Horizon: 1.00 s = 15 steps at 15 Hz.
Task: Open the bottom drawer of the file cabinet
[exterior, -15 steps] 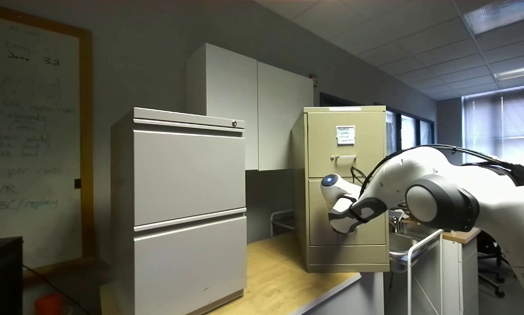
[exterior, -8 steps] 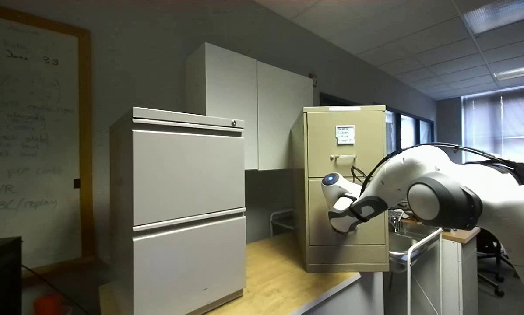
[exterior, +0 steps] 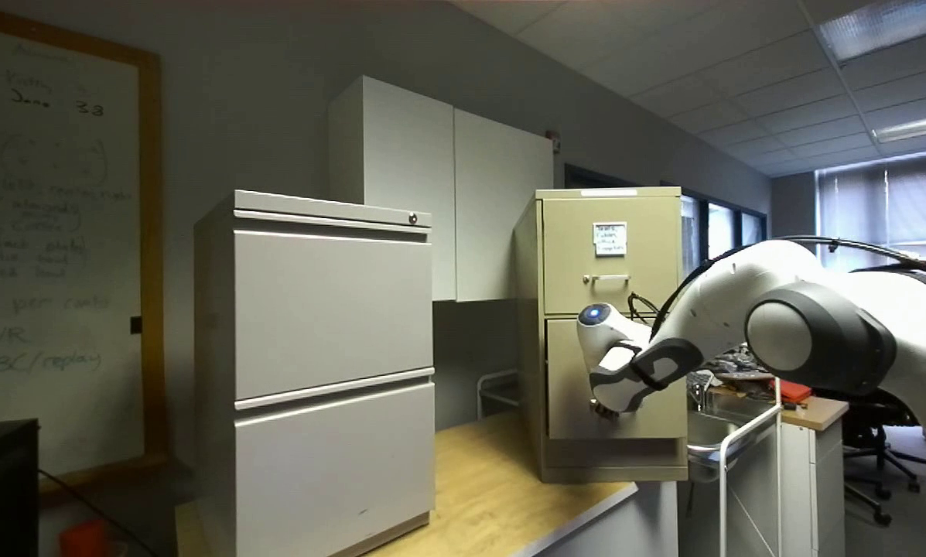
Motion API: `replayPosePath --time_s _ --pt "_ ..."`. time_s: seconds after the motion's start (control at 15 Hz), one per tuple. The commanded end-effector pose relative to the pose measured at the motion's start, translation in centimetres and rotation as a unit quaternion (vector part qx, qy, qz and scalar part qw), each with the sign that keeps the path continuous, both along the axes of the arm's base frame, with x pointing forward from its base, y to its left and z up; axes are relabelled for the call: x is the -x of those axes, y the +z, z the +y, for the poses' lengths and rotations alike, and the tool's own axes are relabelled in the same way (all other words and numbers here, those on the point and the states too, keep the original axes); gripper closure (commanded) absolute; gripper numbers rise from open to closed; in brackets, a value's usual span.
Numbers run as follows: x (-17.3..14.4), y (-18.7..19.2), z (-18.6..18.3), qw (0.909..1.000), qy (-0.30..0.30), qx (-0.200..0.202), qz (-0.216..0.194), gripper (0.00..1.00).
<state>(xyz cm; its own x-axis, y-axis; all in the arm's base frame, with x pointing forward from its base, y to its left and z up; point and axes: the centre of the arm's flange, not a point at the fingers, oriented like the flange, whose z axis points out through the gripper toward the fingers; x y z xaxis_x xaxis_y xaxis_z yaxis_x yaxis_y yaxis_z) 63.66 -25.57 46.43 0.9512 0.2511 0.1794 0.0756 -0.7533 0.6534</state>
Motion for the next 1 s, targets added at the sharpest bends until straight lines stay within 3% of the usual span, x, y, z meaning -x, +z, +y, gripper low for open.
replayPosePath --time_s 0.0,0.53,0.93 --pt "3.5 -1.0 7.1 0.9969 0.027 -0.062 0.04 0.95" --pt "8.4 -0.6 9.8 0.9928 0.054 -0.075 0.075 0.95" --pt "13.0 -0.1 12.5 0.9834 0.086 -0.091 0.131 0.95"
